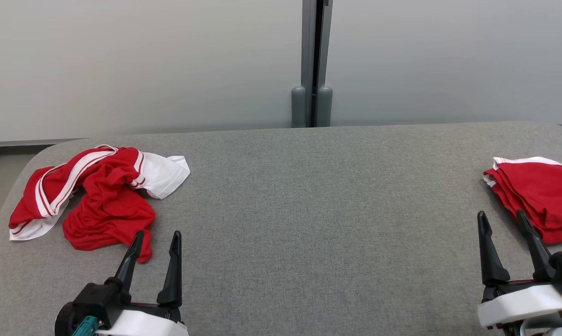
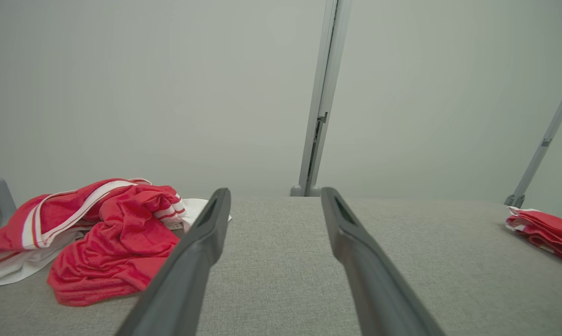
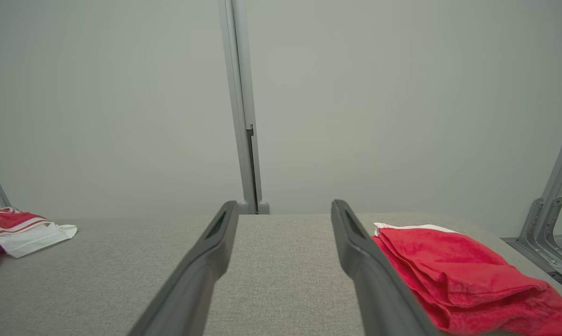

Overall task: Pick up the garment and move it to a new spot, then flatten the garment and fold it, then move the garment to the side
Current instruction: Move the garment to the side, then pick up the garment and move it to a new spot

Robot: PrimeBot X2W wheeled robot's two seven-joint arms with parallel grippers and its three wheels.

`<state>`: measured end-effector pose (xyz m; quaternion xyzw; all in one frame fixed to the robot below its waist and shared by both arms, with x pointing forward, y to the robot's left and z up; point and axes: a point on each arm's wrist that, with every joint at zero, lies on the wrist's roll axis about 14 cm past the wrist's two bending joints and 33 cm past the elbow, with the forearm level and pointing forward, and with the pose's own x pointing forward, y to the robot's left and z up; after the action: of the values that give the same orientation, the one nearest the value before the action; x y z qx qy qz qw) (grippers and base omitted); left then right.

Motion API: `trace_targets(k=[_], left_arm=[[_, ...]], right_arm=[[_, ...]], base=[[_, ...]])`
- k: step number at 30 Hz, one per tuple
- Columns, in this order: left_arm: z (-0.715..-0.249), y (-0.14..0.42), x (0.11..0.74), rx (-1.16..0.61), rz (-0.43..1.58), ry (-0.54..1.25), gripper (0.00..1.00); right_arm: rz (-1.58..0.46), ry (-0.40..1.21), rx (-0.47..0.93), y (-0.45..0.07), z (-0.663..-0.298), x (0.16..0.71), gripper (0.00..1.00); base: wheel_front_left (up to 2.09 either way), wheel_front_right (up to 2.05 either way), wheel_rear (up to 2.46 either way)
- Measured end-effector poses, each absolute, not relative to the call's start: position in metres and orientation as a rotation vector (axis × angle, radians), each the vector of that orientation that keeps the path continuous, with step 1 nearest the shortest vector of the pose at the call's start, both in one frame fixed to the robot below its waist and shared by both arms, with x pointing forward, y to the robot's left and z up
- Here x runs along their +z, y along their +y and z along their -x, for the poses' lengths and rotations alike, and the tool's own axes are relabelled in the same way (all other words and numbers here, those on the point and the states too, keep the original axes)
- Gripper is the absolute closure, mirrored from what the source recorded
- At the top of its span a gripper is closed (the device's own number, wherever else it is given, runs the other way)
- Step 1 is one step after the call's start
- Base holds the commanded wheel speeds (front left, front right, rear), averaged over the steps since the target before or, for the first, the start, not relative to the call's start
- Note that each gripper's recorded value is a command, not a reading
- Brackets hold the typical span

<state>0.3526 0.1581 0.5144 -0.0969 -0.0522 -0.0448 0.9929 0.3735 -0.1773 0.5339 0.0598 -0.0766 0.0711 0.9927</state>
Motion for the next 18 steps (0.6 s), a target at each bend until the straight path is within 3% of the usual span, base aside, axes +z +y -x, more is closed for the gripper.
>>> trace_targets(k=[18], left_arm=[[-0.347, 0.174, 0.51, -0.041, 0.189, -0.097, 0.0]], right_arm=[[-0.123, -0.143, 0.213, -0.153, -0.379, 0.532, 0.0]], base=[[0.0, 0.0, 0.0]])
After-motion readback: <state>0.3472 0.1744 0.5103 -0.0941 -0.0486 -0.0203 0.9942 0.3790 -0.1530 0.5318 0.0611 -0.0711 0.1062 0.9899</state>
